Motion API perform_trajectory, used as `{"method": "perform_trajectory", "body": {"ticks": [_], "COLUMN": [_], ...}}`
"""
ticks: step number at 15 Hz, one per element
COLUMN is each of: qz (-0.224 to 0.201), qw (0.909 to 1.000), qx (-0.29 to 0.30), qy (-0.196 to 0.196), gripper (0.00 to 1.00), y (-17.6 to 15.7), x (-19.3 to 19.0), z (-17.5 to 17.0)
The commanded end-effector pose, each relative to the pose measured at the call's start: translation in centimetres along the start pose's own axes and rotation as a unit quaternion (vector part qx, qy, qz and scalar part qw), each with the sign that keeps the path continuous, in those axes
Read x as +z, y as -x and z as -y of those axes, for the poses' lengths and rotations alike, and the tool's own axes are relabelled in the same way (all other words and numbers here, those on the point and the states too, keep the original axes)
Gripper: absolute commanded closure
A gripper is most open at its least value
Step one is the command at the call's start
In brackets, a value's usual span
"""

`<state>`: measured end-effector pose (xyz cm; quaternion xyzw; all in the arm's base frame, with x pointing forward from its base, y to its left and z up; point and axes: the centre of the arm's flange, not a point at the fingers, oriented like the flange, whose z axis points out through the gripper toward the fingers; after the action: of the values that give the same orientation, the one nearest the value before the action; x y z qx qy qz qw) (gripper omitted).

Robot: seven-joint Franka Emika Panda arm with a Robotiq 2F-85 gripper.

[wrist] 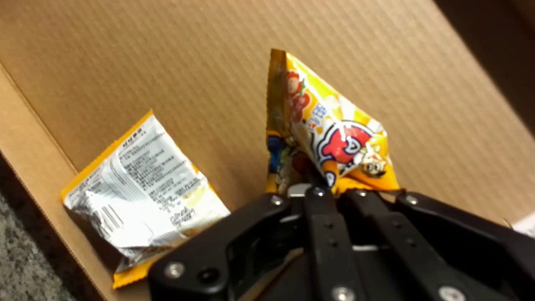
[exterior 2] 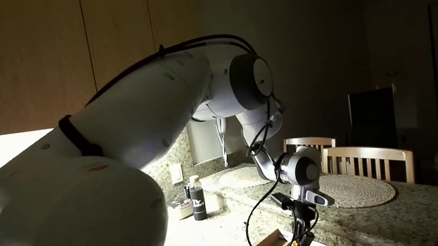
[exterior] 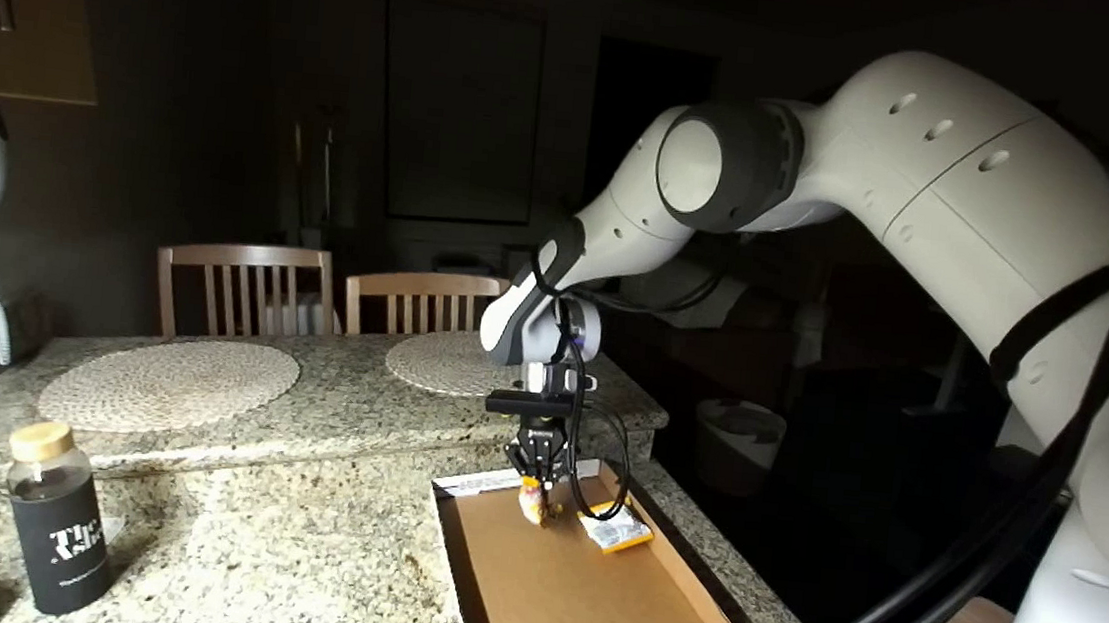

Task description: Remove the two sachets out of the box, one at a time

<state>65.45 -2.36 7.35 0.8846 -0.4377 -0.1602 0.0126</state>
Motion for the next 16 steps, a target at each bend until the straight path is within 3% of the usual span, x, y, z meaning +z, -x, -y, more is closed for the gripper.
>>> {"method": "perform_trajectory", "body": {"ticks": [1,4,6,12,13,14,16], "qz": [-0.029,-0.086,-0.128,-0.269,-0.288,-0.301,-0.316], "qw": [0.9950,0.9815,0.9673,0.9063,0.8960,0.8895,0.8814], "qx": [0.011,0.038,0.049,0.087,0.093,0.095,0.097], "qy": [-0.095,-0.167,-0.213,-0.314,-0.325,-0.331,-0.338], "gripper": [1.00,0.99,0.99,0.97,0.71,0.71,0.59], "y": [1.4,1.0,0.8,-0.4,-0.4,-0.4,-0.3], "x": [-6.9,-12.3,-15.0,-18.2,-18.3,-18.3,-17.9], "z": [-3.4,-3.6,-3.3,-2.3,-2.3,-2.3,-2.4]}}
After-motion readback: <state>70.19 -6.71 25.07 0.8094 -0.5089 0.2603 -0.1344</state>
